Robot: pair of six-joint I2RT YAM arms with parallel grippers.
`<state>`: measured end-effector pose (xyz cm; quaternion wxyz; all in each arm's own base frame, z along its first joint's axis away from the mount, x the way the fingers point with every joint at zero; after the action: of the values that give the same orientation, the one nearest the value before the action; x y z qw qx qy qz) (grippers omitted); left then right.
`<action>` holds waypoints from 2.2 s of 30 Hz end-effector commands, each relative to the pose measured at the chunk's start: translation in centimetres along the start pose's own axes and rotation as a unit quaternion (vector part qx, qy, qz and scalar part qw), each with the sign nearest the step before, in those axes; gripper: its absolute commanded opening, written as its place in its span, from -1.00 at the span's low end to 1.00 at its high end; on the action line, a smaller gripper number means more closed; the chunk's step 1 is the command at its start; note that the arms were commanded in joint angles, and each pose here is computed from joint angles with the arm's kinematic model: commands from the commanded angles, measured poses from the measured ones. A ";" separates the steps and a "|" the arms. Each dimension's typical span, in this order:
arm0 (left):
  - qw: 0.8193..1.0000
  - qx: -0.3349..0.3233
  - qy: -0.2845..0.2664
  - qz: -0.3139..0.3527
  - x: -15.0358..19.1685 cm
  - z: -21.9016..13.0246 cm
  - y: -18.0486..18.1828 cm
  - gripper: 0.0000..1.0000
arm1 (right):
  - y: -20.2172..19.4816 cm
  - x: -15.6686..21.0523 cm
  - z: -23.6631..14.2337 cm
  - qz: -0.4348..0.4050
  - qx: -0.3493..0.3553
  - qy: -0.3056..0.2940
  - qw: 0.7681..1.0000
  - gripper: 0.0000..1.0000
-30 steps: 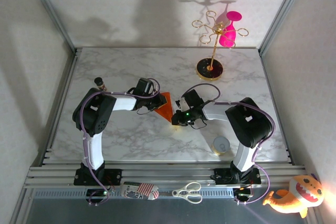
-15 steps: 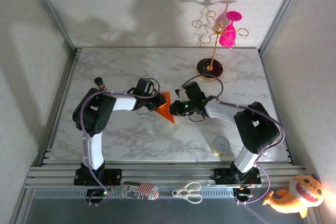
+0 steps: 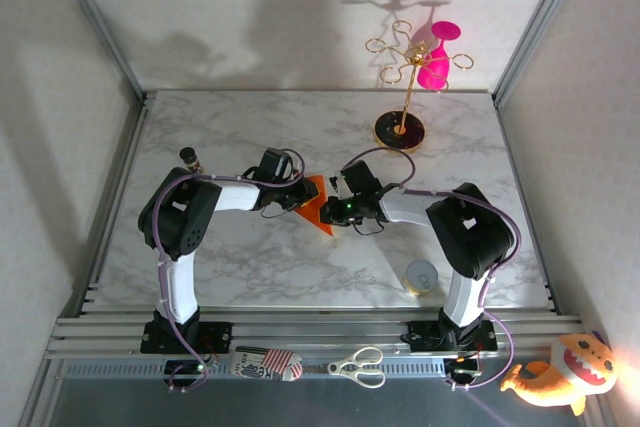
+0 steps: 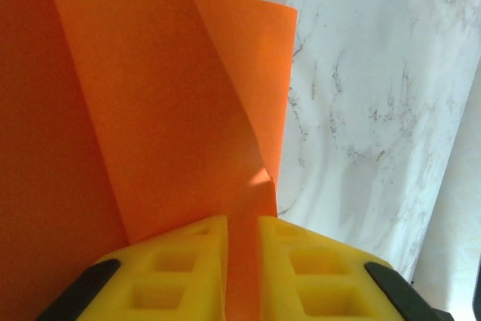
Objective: Fold a paper plane with a square sheet of paper (pick it up from the middle)
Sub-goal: Fourth fold the wing at the center of the table.
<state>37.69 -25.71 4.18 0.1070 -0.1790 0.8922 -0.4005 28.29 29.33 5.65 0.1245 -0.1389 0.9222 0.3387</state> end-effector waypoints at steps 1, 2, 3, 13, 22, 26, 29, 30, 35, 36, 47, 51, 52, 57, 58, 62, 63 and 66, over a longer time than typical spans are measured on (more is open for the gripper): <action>0.999 -0.038 0.008 -0.021 0.7 0.9 2.5 -0.62 | -1.0 1.1 0.6 0.017 0.020 0.014 1.000 -0.73; 0.999 -0.036 0.007 -0.020 0.7 0.8 2.3 -0.61 | -1.0 1.2 0.7 0.019 0.020 0.016 0.999 -0.74; 0.999 -0.033 0.007 -0.019 0.7 0.8 2.1 -0.61 | -1.1 1.4 0.7 0.023 0.020 0.016 0.999 -0.74; 1.000 0.001 0.003 -0.002 0.2 0.3 0.0 -0.55 | -2.2 2.5 1.0 0.044 0.037 0.025 0.998 -0.74; 0.997 0.058 -0.019 0.044 -0.8 -2.2 -4.7 -0.43 | -4.0 3.6 1.2 0.053 0.086 0.044 0.994 -0.77; 0.995 0.067 -0.027 0.069 -0.6 -3.3 -5.3 -0.41 | -4.8 4.4 1.0 0.042 0.107 0.061 0.992 -0.79; 0.994 0.062 -0.028 0.087 -0.1 -3.7 -4.9 -0.43 | -5.1 4.9 0.8 0.023 0.113 0.076 0.990 -0.80; 0.994 0.058 -0.028 0.093 0.0 -3.8 -4.6 -0.45 | -5.1 5.1 0.7 0.016 0.112 0.081 0.990 -0.80; 0.992 0.035 -0.018 0.118 0.9 -3.5 -2.8 -0.57 | -5.4 5.2 0.7 0.010 0.118 0.091 0.989 -0.81; 0.992 0.033 -0.012 0.121 1.1 -3.3 -2.6 -0.60 | -5.4 5.2 0.8 0.011 0.119 0.091 0.989 -0.81; 0.990 0.025 0.036 0.131 3.5 -0.6 -1.5 -0.71 | -5.9 5.2 1.1 0.030 0.130 0.093 0.987 -0.82; 0.990 0.015 0.039 0.133 3.6 0.0 -1.2 -0.71 | -6.0 5.5 1.1 0.031 0.133 0.097 0.986 -0.82; 0.990 0.013 0.039 0.132 3.5 0.1 -1.1 -0.71 | -6.1 5.6 1.1 0.031 0.134 0.098 0.986 -0.81; 0.991 -0.002 0.040 0.127 3.4 0.9 -0.7 -0.71 | -6.4 5.9 1.1 0.029 0.138 0.103 0.985 -0.82; 0.991 -0.005 0.039 0.126 3.3 1.0 -0.6 -0.71 | -6.4 5.9 1.1 0.028 0.138 0.103 0.985 -0.82; 0.992 -0.026 0.034 0.119 3.1 1.2 -0.1 -0.70 | -6.1 5.8 1.0 0.025 0.132 0.098 0.986 -0.82; 0.992 -0.035 0.034 0.115 3.1 1.3 0.3 -0.71 | -5.8 5.5 0.9 0.021 0.126 0.090 0.988 -0.82; 0.991 -0.073 0.033 0.103 3.1 1.4 1.8 -0.72 | -4.3 4.3 0.4 0.013 0.092 0.067 0.993 -0.81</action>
<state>35.24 -27.92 4.16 0.1165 -0.0634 0.9141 -0.3832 27.72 28.10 4.00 0.1122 -0.1487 0.9377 0.2934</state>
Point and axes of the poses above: each hand's point on the last joint's axis, 136 mm out from that joint toward the fingers, its own z axis out along the fingers, its own y axis along the line the jaws close on, x = y × z, the point moved 3 cm from there along -z, back along the fingers, and after that the axes turned 5 degrees about -z, right-handed, at the moved point
